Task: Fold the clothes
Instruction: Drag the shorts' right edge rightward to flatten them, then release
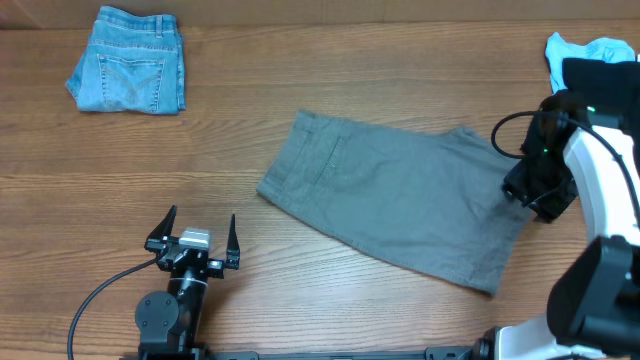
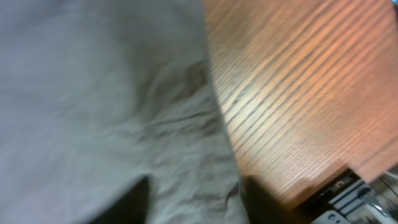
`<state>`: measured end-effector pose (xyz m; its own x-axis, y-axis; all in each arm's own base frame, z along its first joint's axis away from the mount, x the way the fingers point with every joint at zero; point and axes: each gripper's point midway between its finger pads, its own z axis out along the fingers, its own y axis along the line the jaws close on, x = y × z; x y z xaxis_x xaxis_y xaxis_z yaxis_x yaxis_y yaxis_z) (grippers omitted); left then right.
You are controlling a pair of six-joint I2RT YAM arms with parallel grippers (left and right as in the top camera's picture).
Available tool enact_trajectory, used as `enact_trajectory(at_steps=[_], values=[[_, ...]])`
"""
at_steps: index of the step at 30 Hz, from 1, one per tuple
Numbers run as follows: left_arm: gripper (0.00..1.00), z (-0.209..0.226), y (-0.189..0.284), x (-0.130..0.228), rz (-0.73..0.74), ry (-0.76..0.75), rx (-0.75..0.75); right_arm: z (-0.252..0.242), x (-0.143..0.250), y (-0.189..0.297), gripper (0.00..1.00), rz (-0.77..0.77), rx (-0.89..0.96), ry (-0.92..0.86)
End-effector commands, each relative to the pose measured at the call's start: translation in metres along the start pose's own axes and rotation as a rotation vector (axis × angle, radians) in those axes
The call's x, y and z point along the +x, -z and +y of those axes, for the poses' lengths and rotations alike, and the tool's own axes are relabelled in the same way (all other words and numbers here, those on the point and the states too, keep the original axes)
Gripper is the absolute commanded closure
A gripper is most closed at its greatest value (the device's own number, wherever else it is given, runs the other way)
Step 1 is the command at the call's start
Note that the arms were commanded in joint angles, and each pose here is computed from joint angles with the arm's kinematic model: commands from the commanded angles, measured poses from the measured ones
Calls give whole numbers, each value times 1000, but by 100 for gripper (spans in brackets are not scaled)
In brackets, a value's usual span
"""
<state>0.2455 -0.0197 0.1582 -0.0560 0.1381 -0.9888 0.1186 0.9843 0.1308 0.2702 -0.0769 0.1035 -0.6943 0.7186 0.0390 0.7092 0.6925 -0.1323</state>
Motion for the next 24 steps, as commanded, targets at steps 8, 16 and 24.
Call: enact_trajectory(at_steps=[8,16,24], values=[[0,2,0,1,2,-18,-9,124,23,48,0,48,-629,257],[0,2,0,1,2,-18,-9,174,-26,85,0,-204,-818,242],[0,-2,0,0,-6,-10,15,178,-38,93,0,-271,-837,248]])
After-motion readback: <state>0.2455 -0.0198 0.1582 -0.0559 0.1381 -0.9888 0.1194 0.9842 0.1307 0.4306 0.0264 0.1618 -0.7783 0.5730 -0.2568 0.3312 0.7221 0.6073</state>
